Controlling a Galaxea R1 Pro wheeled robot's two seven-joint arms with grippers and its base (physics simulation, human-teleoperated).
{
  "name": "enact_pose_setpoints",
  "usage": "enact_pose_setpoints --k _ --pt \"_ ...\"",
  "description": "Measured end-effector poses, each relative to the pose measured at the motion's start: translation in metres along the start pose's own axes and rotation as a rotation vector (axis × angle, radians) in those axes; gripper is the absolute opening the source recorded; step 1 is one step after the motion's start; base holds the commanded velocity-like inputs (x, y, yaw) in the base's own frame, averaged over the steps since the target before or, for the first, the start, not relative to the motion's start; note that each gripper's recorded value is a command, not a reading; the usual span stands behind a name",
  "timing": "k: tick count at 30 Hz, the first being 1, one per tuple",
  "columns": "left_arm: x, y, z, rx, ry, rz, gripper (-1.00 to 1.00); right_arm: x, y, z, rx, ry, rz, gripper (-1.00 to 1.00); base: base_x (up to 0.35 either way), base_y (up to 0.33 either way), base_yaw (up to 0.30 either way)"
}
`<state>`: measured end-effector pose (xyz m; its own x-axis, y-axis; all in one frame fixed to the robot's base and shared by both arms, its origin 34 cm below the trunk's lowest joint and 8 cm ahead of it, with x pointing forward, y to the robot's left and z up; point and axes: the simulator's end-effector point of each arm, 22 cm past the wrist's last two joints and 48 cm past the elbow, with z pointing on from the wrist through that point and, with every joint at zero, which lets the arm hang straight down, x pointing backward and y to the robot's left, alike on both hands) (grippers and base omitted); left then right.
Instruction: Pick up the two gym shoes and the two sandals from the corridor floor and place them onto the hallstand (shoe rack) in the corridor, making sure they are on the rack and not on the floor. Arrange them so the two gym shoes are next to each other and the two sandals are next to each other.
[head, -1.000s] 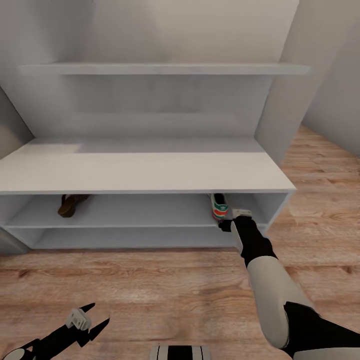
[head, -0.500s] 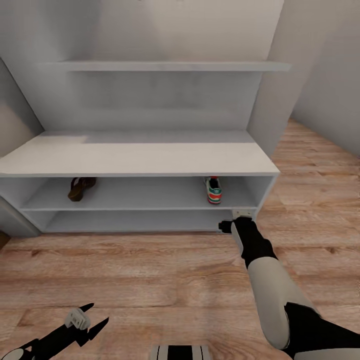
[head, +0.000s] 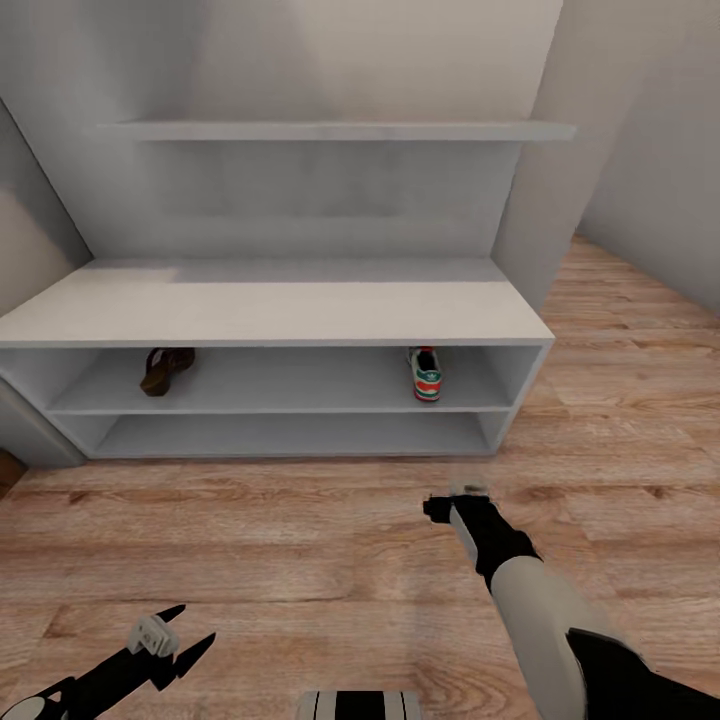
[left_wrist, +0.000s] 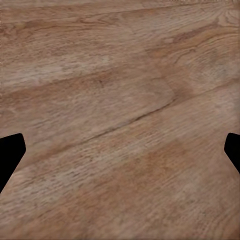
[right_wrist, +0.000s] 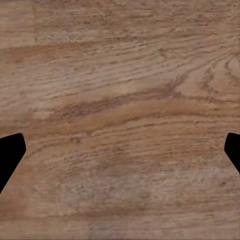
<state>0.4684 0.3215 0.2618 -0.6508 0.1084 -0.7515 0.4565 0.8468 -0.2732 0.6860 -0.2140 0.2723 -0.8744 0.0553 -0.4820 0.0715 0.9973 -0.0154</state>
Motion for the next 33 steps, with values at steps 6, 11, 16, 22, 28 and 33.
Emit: enact_pose_setpoints --k 6,11,16,22,28,33 --pt "-0.004 0.009 -0.004 -0.029 -0.019 -0.017 1.00 0.063 -0.004 0.017 -0.087 -0.063 -0.015 1.00 0.000 0.000 0.000" --pt "-0.008 0.021 -0.010 -0.069 -0.045 -0.039 1.00 0.108 -0.024 0.018 -0.215 -0.079 -0.043 1.00 0.000 0.000 0.000" --pt "-0.012 0.033 -0.016 -0.109 -0.069 -0.061 1.00 0.151 -0.048 0.004 -0.378 -0.065 -0.076 1.00 0.000 0.000 0.000" --pt "-0.013 0.038 -0.018 -0.136 -0.084 -0.076 1.00 0.188 -0.070 -0.016 -0.499 -0.028 -0.098 1.00 0.000 0.000 0.000" --pt "-0.011 0.041 -0.008 -0.211 -0.098 -0.112 1.00 0.219 -0.090 -0.025 -0.512 0.013 -0.100 1.00 0.000 0.000 0.000" --pt "-0.009 0.039 -0.001 -0.246 -0.108 -0.134 1.00 0.240 -0.103 -0.029 -0.491 0.042 -0.099 1.00 0.000 0.000 0.000"
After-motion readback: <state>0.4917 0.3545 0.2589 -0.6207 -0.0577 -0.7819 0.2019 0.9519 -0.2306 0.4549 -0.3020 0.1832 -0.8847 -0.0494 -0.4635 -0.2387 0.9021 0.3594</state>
